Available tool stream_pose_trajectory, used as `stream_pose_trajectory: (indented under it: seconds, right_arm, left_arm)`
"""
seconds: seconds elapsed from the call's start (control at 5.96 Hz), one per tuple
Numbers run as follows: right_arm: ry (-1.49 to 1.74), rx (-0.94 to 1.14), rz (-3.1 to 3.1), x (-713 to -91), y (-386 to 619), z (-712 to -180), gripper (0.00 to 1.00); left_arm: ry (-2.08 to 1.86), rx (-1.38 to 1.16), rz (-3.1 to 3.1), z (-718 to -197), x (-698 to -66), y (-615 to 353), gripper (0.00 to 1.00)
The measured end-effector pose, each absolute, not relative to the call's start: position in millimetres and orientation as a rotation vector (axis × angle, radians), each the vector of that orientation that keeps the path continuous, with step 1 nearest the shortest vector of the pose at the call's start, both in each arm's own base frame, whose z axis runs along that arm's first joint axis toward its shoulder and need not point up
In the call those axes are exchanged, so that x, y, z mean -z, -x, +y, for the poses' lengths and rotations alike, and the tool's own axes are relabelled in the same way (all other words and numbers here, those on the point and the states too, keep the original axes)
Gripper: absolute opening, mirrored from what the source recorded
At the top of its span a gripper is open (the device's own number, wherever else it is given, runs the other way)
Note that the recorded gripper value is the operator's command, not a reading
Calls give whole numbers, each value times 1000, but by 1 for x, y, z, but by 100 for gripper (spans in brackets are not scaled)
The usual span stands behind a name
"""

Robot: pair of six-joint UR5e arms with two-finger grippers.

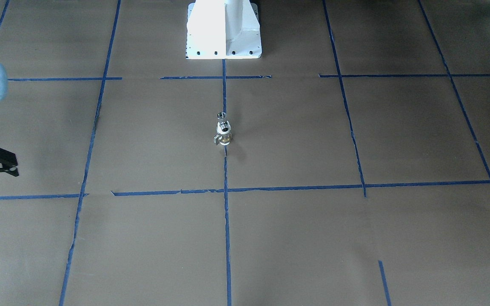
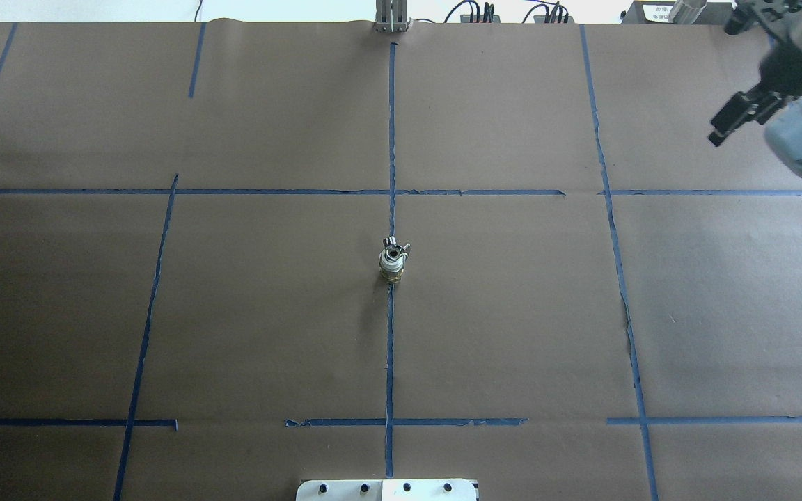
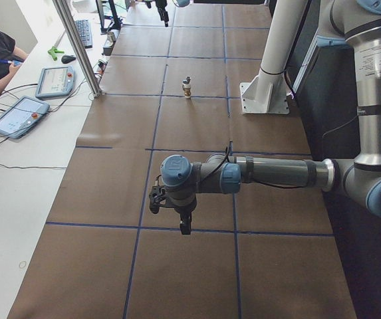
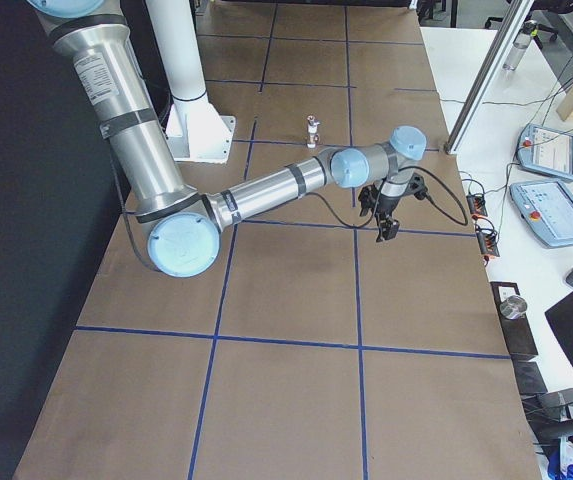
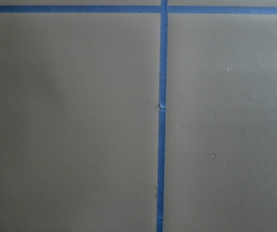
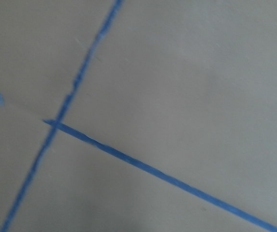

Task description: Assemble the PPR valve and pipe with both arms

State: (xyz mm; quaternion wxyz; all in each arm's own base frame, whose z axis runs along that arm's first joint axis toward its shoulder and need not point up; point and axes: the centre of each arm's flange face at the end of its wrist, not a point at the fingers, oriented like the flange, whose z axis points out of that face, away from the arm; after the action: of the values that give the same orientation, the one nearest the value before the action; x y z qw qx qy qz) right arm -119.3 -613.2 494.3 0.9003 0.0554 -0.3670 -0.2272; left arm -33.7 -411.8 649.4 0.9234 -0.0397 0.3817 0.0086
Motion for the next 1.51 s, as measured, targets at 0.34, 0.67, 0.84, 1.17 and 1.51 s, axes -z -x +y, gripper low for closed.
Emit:
stream_pose_trajectory:
  seconds: [0.34, 0.67, 0.84, 1.17, 1.51]
  right_arm:
    - [-106, 455, -793, -606, -8, -548, 100]
    - [-83, 308, -798, -656, -84, -482, 100]
    - [-71, 261, -795, -660, -92, -465, 100]
    - [-54, 260, -797, -658, -79, -461, 100]
    - [-37, 284, -801, -658, -62, -463, 100]
  left_arm:
    - [92, -13, 782, -404, -654, 35, 100]
    - [94, -14, 781, -400, -654, 35, 100]
    - [97, -13, 781, -399, -656, 34, 100]
    - [89, -16, 782, -402, -653, 34, 100]
    - [84, -18, 783, -403, -651, 34, 100]
